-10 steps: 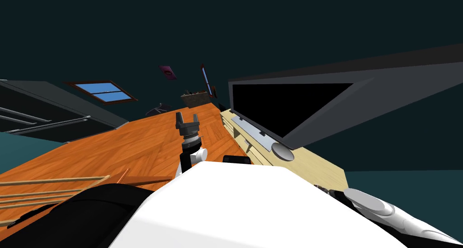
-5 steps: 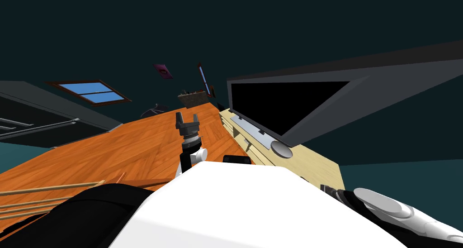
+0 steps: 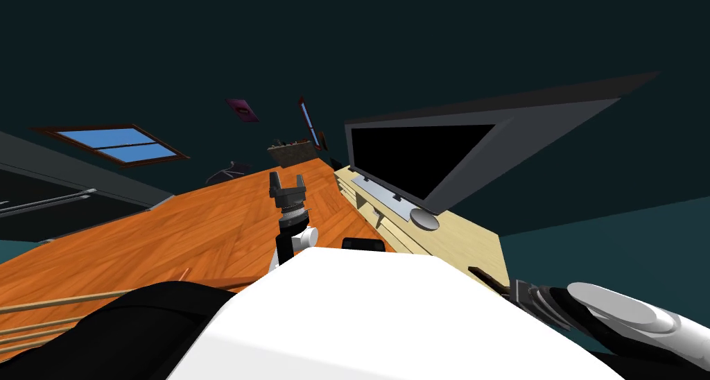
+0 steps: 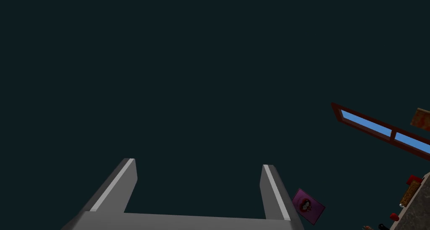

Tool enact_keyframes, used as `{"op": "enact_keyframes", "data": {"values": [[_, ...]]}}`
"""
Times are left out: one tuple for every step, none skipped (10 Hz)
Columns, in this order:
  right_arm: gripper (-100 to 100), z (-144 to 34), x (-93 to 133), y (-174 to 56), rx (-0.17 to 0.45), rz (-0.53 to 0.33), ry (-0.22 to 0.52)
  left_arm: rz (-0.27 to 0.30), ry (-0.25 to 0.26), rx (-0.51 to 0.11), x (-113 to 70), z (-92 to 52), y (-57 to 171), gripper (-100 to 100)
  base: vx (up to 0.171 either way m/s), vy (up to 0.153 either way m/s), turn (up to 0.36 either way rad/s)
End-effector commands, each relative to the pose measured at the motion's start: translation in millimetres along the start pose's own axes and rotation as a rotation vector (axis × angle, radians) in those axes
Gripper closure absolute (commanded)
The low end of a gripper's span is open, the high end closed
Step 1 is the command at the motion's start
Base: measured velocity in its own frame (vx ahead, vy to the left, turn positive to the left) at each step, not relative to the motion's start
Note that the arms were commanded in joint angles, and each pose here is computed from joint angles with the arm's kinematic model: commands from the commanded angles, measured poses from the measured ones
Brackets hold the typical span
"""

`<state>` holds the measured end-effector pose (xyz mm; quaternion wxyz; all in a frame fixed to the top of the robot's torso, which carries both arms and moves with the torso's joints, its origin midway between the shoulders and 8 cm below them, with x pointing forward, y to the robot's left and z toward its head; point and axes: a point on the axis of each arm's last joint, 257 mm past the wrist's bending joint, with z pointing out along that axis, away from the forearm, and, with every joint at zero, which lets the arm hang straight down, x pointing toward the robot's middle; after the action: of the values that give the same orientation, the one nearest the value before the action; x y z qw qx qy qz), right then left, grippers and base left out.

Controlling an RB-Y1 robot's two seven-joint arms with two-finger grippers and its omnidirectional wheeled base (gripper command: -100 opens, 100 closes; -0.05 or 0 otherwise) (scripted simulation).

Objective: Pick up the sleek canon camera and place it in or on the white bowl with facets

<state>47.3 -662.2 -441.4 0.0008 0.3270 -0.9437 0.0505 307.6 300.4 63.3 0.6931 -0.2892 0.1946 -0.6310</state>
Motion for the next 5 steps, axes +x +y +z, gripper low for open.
{"op": "enact_keyframes", "data": {"values": [[100,-10.5,1,-11,0.015,0.000,0.006,0.000,0.000,0.000,0.0,0.0,0,0,-0.022,0.018,-0.036],[100,-20.9,3,-23,0.029,-0.002,0.013,0.000,0.000,0.000,0.0,0.0,0,0,-0.021,0.020,-0.048],[100,-25.6,3,-28,0.035,-0.003,0.016,0.000,0.000,0.000,0.0,0.0,0,0,-0.018,0.021,-0.031],[100,-33.9,3,-37,0.044,-0.005,0.020,0.000,0.000,0.000,0.0,0.0,0,0,-0.004,0.023,-0.022],[100,-40.8,1,-45,0.051,-0.007,0.020,0.000,0.000,0.000,0.0,0.0,0,0,0.023,0.024,0.003]]}}
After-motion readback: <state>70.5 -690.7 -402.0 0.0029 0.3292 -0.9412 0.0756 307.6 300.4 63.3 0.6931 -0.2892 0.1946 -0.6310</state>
